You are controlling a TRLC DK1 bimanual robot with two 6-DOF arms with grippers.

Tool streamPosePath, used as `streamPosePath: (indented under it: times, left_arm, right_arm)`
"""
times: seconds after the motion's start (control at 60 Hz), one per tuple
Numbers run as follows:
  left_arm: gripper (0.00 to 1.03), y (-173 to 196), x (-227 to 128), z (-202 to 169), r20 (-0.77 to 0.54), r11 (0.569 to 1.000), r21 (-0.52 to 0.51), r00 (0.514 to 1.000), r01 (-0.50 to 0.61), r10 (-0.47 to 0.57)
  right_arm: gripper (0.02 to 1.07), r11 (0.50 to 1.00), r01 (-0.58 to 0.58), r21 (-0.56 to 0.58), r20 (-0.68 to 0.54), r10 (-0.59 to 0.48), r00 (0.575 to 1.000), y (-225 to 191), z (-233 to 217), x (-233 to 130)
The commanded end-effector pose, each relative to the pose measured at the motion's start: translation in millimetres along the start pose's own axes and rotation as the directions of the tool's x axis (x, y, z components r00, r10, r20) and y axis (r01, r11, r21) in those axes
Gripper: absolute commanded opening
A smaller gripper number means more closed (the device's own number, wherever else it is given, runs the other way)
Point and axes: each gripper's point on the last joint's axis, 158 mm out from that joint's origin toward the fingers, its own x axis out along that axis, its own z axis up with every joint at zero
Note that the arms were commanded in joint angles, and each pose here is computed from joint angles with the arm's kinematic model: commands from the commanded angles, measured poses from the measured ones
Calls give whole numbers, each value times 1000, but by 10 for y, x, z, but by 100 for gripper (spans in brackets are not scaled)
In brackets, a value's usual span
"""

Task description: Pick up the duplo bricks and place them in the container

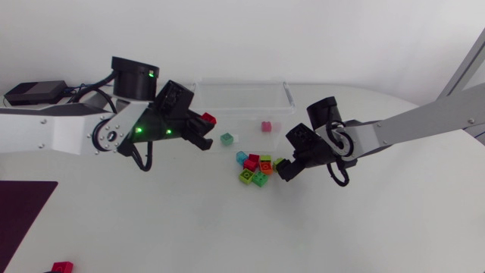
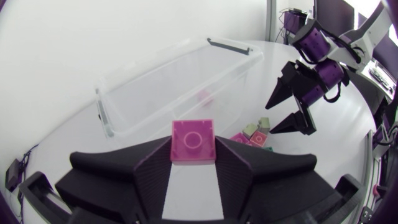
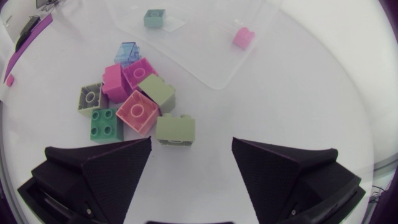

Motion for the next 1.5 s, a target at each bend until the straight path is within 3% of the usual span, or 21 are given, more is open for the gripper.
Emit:
streamPosePath:
  times: [0.0,0.133,0.267,0.383,0.517,0.583,0.667,0.717,0.95,1.117,1.267,1.483]
  left_arm:
    - [30,163,-80,263,53,1000,-3,998,-23,23]
    - [31,345,-96,478,94,998,-16,994,-54,55]
    - [31,469,21,593,114,997,-35,991,-68,72]
    - [33,507,240,566,111,997,-36,991,-66,70]
    - [36,598,486,572,107,995,-54,991,-81,86]
    - [54,660,570,576,102,993,-68,989,-96,102]
    - [88,708,679,573,94,992,-73,989,-108,114]
    - [98,717,698,567,89,991,-73,989,-110,116]
    - [98,630,475,490,38,993,-72,994,-98,101]
    - [98,397,209,328,-10,998,-45,999,-53,52]
    - [98,92,48,96,-64,1000,-18,998,11,-12]
    - [96,-381,-25,-187,-124,994,36,988,100,-95]
  right_arm:
    - [96,1000,-2,13,5,2,1000,34,68,61]
    - [88,1000,-9,9,-6,9,1000,87,55,113]
    - [72,1000,5,3,-21,-5,1000,73,34,168]
    - [39,1000,11,-4,-26,-11,1000,69,19,174]
    - [35,1000,10,-12,-22,-10,1000,88,6,83]
    - [34,1000,14,-19,-11,-14,1000,93,26,-3]
    - [34,999,28,-27,19,-27,999,59,117,-182]
    - [34,999,43,-25,43,-42,998,1,210,-347]
    - [34,996,87,-8,181,-85,980,-244,805,-1094]
    - [34,994,109,-11,260,-102,960,-300,1163,-1367]
    - [34,993,114,-19,314,-102,944,-287,1467,-1507]
    - [34,994,109,-28,339,-93,936,-273,1708,-1432]
